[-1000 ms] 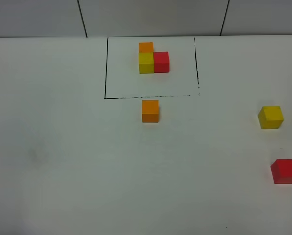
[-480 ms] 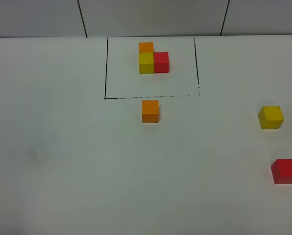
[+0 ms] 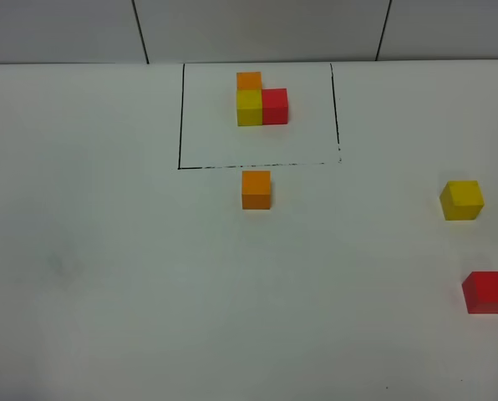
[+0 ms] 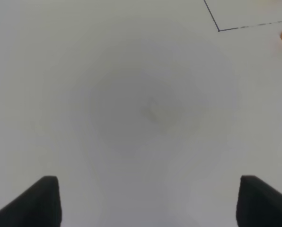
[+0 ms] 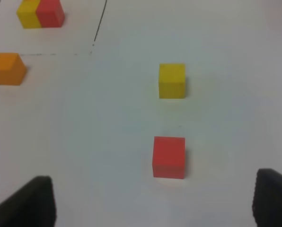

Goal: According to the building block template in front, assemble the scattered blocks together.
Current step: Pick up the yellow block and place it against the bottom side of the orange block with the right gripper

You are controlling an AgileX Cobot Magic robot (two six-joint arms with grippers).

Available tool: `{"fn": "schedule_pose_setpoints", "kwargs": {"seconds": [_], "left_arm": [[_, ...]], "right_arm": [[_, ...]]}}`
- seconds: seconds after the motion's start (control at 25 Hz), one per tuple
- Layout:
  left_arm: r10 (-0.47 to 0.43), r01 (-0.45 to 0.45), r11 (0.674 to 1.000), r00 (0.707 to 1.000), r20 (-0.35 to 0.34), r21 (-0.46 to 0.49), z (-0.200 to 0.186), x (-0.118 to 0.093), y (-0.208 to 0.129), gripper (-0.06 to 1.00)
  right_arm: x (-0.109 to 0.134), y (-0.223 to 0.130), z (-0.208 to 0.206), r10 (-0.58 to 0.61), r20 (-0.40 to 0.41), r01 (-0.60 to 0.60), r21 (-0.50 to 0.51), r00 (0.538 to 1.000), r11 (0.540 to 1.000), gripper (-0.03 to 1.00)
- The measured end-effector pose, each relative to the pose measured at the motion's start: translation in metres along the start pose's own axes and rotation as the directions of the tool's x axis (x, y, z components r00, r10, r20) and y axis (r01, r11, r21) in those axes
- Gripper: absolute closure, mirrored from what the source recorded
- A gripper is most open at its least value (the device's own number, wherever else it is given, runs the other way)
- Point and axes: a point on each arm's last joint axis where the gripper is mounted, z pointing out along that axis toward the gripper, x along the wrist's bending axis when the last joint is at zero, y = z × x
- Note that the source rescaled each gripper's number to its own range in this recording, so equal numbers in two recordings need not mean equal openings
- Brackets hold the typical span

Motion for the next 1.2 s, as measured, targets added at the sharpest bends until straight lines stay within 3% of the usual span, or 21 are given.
{"fn": "schedule_pose_setpoints", "kwargs": {"seconds": [1.2], "left_arm": [[0.000, 0.000, 1.000, 1.000, 0.000, 0.000, 0.0000, 0.0000, 0.0000, 0.24]], "right_arm": [[-0.0002, 0.0000, 0.0000, 0.004, 0.002, -0.004, 0.000, 1.000, 1.000, 0.27]]}}
